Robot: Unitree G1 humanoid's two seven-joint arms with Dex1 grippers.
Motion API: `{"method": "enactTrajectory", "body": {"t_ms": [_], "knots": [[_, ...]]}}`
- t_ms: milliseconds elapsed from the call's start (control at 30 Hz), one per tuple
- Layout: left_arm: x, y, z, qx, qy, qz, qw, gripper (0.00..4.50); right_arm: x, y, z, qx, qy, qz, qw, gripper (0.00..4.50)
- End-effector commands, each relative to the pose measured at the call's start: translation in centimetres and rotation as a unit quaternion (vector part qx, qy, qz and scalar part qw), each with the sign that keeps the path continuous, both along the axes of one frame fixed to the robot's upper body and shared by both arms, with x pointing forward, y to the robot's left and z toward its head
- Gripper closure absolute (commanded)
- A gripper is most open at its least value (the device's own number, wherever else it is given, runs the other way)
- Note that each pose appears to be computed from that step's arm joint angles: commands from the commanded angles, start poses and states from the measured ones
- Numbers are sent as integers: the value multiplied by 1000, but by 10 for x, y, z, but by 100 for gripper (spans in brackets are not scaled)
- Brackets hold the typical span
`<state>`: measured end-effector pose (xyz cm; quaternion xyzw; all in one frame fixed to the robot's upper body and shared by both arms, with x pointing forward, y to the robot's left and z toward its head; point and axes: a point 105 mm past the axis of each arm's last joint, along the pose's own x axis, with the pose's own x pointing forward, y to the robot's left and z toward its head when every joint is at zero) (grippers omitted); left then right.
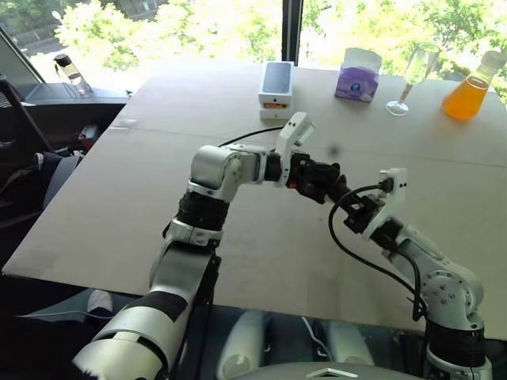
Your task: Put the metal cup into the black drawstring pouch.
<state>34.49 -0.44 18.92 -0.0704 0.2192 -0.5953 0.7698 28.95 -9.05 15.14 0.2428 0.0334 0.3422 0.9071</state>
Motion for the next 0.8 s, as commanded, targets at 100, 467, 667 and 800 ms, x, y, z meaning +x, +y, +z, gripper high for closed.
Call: {"method": "enactTrajectory", "body": {"t_ms": [100, 467, 667, 800], "knots": [[-17, -11, 36, -66, -11, -59, 996, 450, -4, 20, 15, -12, -79, 61, 995, 446], [-45, 3, 20, -20, 21, -106, 994, 450, 15, 23, 21, -214, -234, 19, 948, 446], [-34, 20, 5, -20, 48, -57, 997, 450, 17, 23, 45, -110, -222, 3, 969, 446], [-15, 20, 11, -43, 5, -22, 999, 450, 15, 21, 47, -38, -183, 14, 982, 446]]}}
